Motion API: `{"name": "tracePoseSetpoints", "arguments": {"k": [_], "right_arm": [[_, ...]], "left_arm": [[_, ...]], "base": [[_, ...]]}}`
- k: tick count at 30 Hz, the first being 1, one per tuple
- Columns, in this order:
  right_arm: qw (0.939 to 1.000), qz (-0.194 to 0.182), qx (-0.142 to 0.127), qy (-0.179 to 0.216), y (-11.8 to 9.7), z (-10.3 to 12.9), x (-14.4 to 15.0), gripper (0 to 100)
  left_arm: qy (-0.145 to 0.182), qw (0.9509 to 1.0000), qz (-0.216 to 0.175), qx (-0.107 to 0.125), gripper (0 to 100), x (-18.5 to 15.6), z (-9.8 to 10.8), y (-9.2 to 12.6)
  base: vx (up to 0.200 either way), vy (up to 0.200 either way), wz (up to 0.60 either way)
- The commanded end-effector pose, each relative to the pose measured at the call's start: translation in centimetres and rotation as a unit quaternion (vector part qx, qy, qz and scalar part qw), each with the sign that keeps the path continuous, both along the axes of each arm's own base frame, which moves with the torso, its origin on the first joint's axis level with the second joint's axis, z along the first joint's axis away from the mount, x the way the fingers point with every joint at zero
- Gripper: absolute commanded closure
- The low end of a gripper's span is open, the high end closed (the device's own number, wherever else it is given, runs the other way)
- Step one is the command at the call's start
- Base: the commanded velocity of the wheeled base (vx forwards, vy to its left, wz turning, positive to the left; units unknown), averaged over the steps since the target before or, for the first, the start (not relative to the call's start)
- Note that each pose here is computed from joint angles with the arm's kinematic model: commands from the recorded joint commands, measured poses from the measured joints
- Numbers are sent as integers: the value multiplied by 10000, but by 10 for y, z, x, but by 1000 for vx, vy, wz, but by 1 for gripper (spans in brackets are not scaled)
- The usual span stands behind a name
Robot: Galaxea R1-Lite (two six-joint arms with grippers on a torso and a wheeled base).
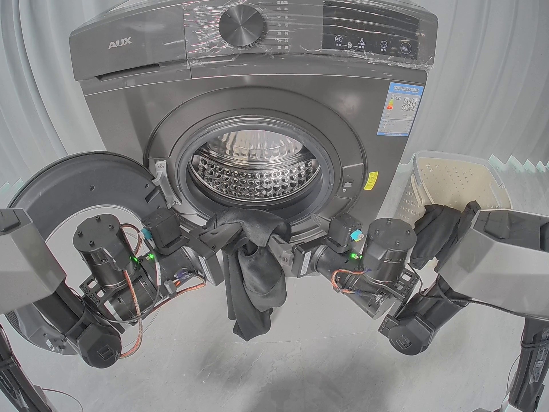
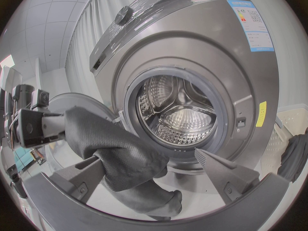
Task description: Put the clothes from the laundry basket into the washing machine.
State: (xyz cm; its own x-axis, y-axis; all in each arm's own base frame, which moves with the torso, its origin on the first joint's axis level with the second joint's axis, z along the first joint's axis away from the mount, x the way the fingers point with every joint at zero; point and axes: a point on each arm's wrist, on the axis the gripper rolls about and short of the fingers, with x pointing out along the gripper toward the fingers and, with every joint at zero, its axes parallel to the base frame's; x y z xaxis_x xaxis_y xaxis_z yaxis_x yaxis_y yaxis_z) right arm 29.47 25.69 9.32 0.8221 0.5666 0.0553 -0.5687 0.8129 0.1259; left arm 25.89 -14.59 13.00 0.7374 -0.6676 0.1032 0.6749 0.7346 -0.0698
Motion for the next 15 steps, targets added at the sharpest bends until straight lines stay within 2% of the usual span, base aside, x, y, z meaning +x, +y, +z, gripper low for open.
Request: {"name": "tracePoseSetpoints", "arguments": {"k": [1, 8, 15], "right_arm": [[9999, 34, 104, -119, 4, 6, 2, 0], [9994, -18, 245, -253, 5, 15, 6, 0], [9996, 211, 137, -143, 14, 6, -5, 0]], "left_arm": [[21, 10000, -1, 14, 100, 0, -1, 0], [21, 10000, 6, 14, 100, 0, -1, 0], [43, 10000, 7, 34, 100, -1, -3, 1]], "base": [[0, 0, 0], [0, 0, 0], [0, 0, 0]]}}
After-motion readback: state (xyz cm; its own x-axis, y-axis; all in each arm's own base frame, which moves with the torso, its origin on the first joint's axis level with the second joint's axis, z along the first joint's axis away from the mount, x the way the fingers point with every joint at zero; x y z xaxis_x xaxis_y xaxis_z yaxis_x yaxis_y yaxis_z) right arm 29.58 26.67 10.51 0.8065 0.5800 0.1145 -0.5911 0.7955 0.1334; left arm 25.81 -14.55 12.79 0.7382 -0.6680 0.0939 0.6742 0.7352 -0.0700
